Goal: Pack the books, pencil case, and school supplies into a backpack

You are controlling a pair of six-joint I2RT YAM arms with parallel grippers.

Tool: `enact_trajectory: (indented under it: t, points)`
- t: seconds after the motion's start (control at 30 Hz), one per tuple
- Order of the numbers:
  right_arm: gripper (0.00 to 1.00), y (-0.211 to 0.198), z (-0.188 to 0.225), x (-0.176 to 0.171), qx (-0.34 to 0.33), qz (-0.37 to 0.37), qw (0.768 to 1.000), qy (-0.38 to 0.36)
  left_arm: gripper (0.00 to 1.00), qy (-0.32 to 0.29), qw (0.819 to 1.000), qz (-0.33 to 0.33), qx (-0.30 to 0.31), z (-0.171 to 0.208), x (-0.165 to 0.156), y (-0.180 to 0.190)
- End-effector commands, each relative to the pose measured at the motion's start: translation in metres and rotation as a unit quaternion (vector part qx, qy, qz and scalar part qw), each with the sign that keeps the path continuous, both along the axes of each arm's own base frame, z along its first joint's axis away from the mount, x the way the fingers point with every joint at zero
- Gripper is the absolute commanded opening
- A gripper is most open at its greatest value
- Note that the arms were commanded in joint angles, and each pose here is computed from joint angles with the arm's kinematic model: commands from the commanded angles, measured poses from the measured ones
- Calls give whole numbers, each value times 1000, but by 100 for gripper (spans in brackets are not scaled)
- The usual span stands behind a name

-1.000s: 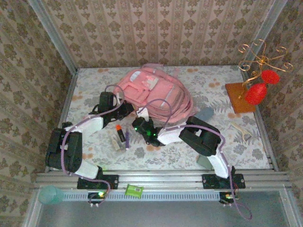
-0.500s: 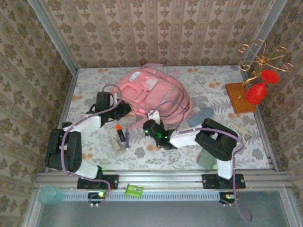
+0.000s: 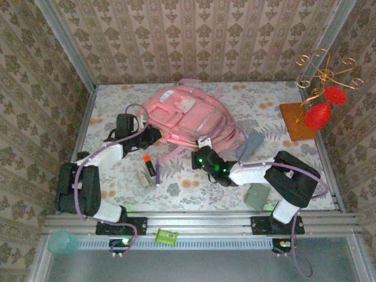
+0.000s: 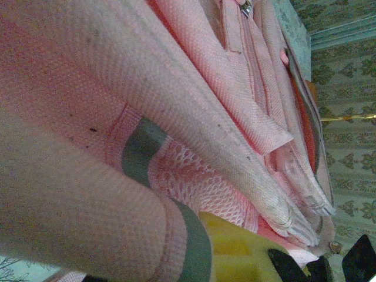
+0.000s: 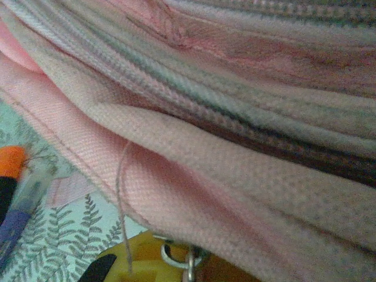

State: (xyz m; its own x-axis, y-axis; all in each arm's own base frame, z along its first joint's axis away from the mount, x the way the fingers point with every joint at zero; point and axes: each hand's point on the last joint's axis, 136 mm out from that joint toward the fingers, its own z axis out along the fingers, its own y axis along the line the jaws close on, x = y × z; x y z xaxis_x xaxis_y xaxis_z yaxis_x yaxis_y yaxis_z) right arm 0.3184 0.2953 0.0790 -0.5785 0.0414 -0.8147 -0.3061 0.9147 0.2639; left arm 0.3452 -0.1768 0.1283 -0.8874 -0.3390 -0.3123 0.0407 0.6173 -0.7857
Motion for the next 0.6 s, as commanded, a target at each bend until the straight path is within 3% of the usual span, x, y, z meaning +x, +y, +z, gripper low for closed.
enact_trajectory:
  t: [0.0, 0.33, 0.57]
  points:
    - [0, -16, 8, 3, 13, 4, 1000, -4, 0, -66, 997, 35, 21, 27, 23, 21]
    - [0, -66, 10, -15, -39, 9, 999, 27, 0, -62, 993, 82, 58, 14, 34, 59]
    - [0, -118, 19, -6, -65, -98, 989, 88, 0, -56, 986, 113, 109, -3, 50, 83]
